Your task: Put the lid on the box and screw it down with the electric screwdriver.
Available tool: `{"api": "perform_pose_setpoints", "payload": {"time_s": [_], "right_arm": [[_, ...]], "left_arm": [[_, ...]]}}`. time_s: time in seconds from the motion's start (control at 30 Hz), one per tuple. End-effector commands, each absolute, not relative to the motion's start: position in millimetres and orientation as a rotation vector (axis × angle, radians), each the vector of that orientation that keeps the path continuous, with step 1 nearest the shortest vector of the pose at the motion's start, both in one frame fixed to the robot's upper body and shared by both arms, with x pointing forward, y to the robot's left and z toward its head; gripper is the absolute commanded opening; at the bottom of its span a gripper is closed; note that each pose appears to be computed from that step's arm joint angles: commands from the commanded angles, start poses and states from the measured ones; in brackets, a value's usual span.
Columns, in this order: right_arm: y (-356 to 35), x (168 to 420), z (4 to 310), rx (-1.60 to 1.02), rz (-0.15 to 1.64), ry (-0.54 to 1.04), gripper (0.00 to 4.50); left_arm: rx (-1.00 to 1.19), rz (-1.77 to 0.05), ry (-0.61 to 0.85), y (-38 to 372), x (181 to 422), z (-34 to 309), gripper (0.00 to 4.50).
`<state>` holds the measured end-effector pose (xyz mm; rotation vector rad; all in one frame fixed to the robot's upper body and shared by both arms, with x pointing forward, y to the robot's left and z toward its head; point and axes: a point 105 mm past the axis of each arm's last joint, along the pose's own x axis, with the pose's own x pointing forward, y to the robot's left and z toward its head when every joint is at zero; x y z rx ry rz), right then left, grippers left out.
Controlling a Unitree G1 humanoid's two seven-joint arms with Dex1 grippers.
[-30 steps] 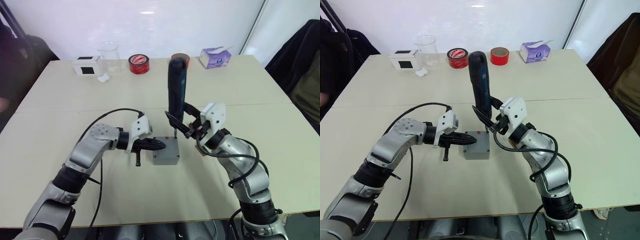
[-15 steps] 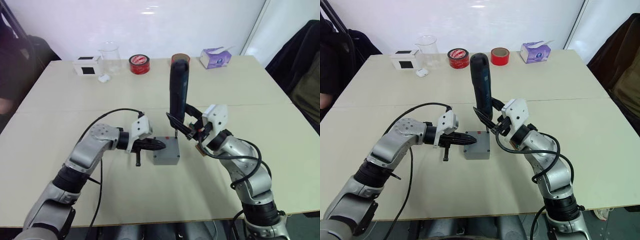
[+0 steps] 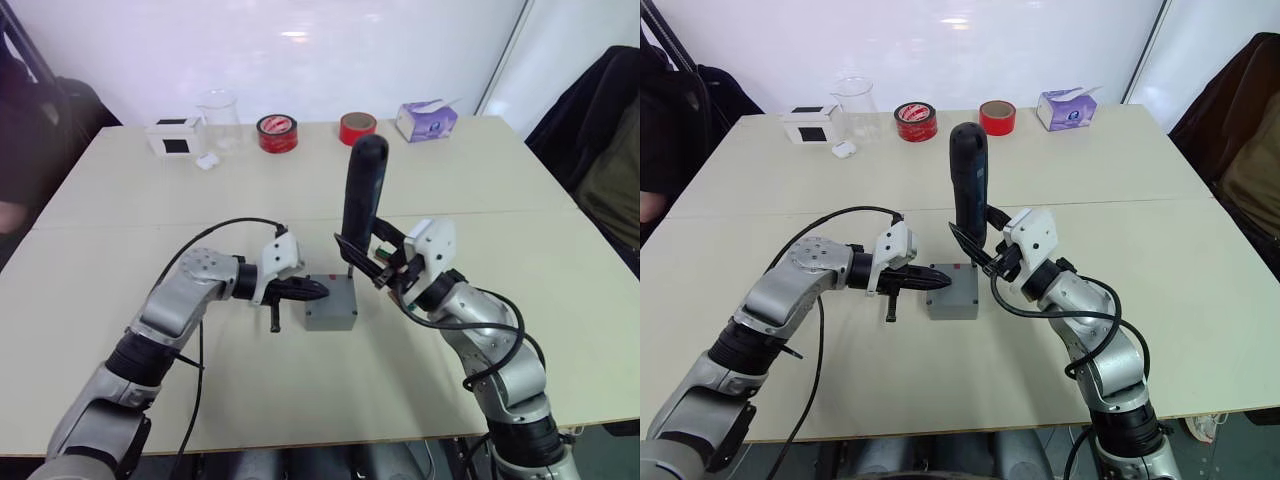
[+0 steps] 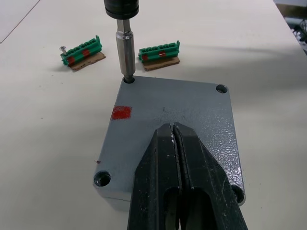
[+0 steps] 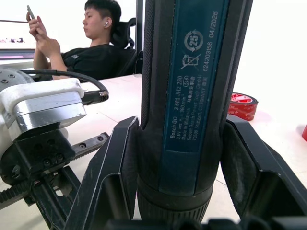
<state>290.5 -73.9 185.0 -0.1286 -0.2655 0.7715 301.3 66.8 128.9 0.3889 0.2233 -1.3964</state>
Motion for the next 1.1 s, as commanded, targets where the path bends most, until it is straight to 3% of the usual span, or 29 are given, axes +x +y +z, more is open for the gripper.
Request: {"api": "perform_pose_setpoints", "payload": {"time_s": [0.03,0.3,0.8,1.0,1.1], "right_arm": [[-76,296,137,-0.145,0.755,-0.039,1.87],[-87,305,125,-0.117,0.677,0.052,1.87],[-88,307,131,-0.089,0.658,0.048,1.87],[-88,309,150,-0.104,0.668,-0.023,1.87],[-90,310,186,-0.073,0.673,-0.137,1.87]], "left_arm": [[0.412,-1.4,0.22,67,300,129,0.0],[0.43,-1.405,0.231,65,298,124,0.0],[0.47,-1.405,0.271,71,296,112,0.0],[0.471,-1.401,0.269,72,297,114,0.0],[0.467,-1.402,0.262,73,297,117,0.0]]}}
